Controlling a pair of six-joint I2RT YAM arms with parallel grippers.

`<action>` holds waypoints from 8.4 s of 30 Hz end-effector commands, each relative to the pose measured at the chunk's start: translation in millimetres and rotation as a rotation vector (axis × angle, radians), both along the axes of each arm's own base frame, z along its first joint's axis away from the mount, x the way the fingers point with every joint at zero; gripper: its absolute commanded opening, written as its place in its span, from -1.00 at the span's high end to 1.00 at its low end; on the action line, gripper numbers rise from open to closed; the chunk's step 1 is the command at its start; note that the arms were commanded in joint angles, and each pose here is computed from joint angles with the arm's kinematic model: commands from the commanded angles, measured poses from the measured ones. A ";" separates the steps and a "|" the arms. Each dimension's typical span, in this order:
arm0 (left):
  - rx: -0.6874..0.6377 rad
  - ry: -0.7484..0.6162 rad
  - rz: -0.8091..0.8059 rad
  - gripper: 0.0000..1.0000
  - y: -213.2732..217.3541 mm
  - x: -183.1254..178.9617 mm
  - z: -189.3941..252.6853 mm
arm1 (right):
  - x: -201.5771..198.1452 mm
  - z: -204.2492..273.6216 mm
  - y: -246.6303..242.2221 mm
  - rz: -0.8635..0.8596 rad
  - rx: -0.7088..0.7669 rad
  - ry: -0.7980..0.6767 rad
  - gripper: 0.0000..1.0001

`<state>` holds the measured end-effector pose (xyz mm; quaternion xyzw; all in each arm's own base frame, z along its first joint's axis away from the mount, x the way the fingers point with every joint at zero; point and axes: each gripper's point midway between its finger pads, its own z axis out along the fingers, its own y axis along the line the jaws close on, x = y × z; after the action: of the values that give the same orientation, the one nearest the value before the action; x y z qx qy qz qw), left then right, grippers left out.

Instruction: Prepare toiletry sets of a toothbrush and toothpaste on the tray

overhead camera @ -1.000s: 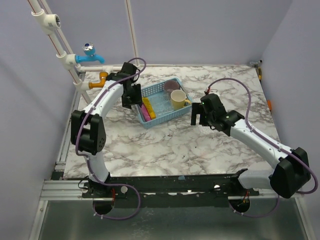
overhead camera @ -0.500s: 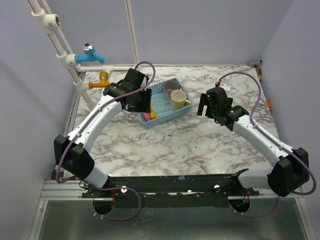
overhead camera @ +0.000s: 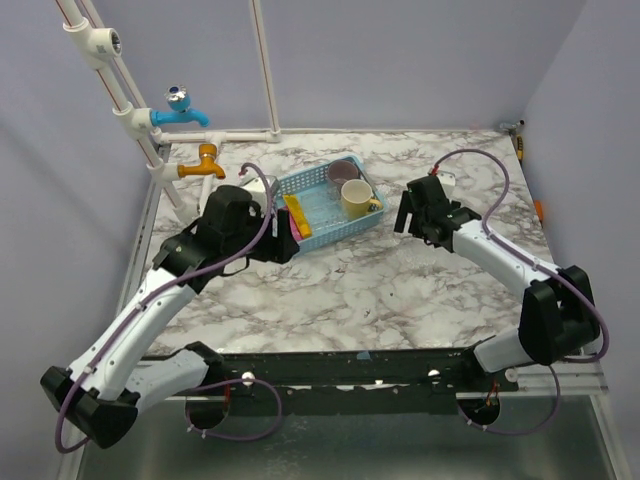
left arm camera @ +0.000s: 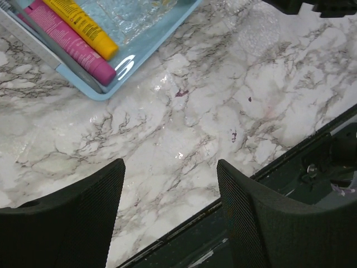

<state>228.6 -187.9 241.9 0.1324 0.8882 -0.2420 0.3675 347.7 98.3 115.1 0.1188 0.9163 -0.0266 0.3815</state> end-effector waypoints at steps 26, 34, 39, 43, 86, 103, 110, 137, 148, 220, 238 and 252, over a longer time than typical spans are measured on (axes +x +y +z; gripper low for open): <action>-0.146 -0.164 -0.108 -0.98 0.1 -33.8 -7.6 | 32.4 -76.9 7.1 -0.102 0.010 0.131 -0.77; -0.141 -0.172 -0.106 -0.98 2.2 -34.3 -7.1 | 23.9 -92.6 1.8 -0.109 0.008 0.170 -0.77; -0.132 -0.170 -0.099 -0.98 3.7 -34.1 -8.9 | 11.5 -101.0 -2.6 -0.106 -0.001 0.198 -0.78; -0.129 -0.169 -0.095 -0.98 4.6 -33.7 -9.3 | -1.9 -111.0 -10.2 -0.099 -0.043 0.253 -0.80; -0.146 -0.241 -0.051 -0.98 18.1 -40.0 3.2 | 40.0 -22.2 -5.0 -0.201 0.029 0.085 -0.86; -0.148 -0.263 -0.029 -0.98 22.2 -39.3 5.1 | 75.9 -54.8 -1.7 -0.236 0.087 0.114 -0.86; -0.144 -0.259 -0.026 -0.98 22.4 -38.3 4.3 | 71.4 -73.7 0.9 -0.219 0.095 0.158 -0.86; -0.142 -0.261 -0.021 -0.98 23.5 -38.1 5.0 | 7.6 -118.4 -21.3 -0.148 -0.019 0.332 -0.87; -0.144 -0.269 -0.017 -0.98 25.0 -38.9 6.9 | -35.8 -125.9 -47.7 -0.156 -0.117 0.397 -0.88; -0.149 -0.283 -0.011 -0.98 27.3 -40.2 10.2 | 73.5 -117.3 -25.9 -0.237 0.075 0.281 -0.54; -0.154 -0.292 -0.006 -0.98 28.5 -41.1 12.8 | 29.1 -117.0 20.5 -0.026 0.154 0.330 -0.53; -0.150 -0.311 0.029 -0.98 35.3 -40.1 15.7 | -16.8 -107.0 61.7 0.121 0.215 0.318 -0.52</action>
<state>187.1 -158.6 258.7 0.1369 0.8001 -0.2915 0.5060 368.6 140.6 24.5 0.1220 0.9532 0.0467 0.2727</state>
